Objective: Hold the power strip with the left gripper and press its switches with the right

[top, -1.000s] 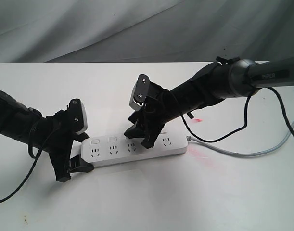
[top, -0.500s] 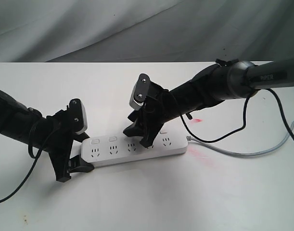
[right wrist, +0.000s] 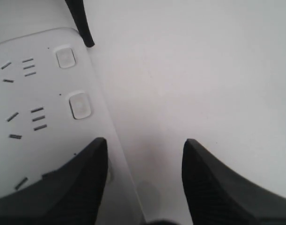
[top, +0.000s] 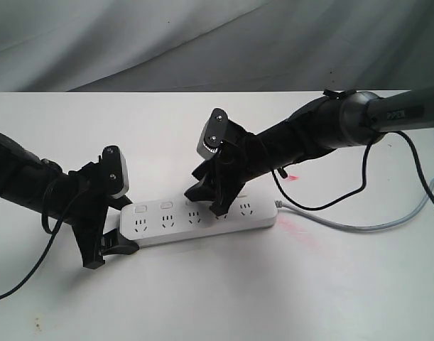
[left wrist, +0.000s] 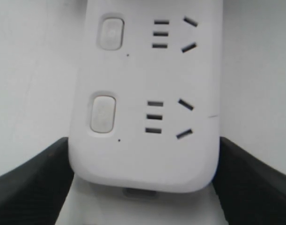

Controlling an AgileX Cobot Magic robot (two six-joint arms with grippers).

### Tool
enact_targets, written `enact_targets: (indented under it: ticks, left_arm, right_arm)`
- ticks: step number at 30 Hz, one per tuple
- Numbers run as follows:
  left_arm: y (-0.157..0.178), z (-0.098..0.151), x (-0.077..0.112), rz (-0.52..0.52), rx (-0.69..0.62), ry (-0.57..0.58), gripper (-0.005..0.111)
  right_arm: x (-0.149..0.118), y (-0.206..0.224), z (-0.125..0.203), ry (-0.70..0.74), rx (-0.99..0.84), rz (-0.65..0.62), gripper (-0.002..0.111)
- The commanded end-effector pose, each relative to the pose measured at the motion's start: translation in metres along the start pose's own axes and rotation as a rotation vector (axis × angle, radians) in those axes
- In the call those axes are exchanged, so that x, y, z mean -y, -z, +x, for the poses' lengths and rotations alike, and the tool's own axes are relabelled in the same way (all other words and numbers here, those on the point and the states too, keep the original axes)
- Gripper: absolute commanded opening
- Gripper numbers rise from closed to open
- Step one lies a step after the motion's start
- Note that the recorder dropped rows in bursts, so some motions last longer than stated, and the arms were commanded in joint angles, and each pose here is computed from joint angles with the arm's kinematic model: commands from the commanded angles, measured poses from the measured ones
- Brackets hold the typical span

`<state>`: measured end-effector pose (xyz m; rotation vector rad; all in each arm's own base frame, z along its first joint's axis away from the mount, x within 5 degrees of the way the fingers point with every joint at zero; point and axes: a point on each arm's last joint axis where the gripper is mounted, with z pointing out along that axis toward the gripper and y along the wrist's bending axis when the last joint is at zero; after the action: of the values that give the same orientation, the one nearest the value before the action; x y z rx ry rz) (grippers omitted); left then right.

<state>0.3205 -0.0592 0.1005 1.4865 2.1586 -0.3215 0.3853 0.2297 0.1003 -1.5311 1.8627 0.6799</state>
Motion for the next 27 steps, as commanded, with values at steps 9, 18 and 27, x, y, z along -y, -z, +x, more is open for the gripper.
enact_targets:
  ticks: [9, 18, 27]
  left_arm:
    - [-0.002, 0.003, -0.002, -0.019, -0.024, -0.018, 0.046]
    - [-0.002, 0.003, -0.002, -0.019, -0.024, -0.018, 0.046]
    - [-0.002, 0.003, -0.002, -0.019, -0.024, -0.018, 0.046]
  right_arm:
    - [0.000, -0.011, 0.021, 0.000, -0.069, -0.017, 0.046]
    - [-0.007, -0.013, 0.034, -0.022, -0.104, -0.023, 0.046]
    - [0.001, -0.003, 0.004, -0.005, -0.001, -0.015, 0.046]
